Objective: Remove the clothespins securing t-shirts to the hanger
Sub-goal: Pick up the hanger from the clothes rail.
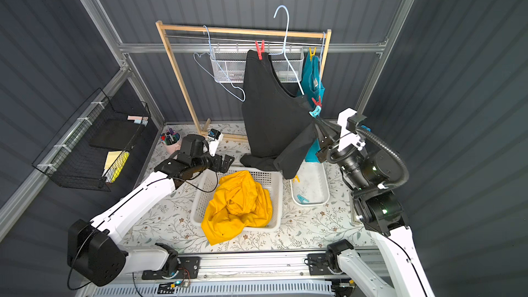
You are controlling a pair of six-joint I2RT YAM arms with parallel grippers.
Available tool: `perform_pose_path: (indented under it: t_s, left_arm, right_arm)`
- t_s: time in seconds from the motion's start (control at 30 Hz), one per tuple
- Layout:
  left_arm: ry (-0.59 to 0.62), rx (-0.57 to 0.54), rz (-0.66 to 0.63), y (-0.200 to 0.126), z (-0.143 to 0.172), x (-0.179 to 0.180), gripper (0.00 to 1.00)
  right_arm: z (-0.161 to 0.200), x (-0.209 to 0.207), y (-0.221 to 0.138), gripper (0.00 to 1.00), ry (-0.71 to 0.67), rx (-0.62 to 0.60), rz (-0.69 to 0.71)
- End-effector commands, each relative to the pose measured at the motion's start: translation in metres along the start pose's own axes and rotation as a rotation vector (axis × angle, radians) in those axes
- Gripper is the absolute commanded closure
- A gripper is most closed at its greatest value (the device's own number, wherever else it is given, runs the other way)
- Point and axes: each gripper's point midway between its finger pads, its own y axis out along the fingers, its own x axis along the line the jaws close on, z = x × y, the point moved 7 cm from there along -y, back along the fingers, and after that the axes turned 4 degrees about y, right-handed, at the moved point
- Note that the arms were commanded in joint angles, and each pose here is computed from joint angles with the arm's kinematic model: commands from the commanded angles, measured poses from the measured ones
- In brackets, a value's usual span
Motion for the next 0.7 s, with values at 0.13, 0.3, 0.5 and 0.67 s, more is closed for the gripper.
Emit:
perform_pose_path:
  t_s: [0.13, 0.3, 0.5, 0.67]
  left_arm:
    - [-0.017, 0.037, -0.046, 0.003, 0.006, 0.006, 0.00]
    - [-0.007, 0.035, -0.075, 0.000, 0.006, 0.009, 0.00]
    - [-0.005, 0.032, -0.085, 0.000, 0.006, 0.010, 0.00]
    - [-0.010, 0.029, -0.083, -0.001, 0.005, 0.009, 0.00]
  right_arm:
    - [-0.065, 0.010, -0.022, 1.00, -0.050, -0.245, -0.001]
    - [-0.083, 0.016, -0.031, 1.00, -0.037, -0.310, -0.028]
    - [-0.106, 0.023, -0.037, 1.00, 0.004, -0.388, -0.074]
    - [-0.129, 0.032, -0.040, 1.00, 0.008, -0.430, -0.149]
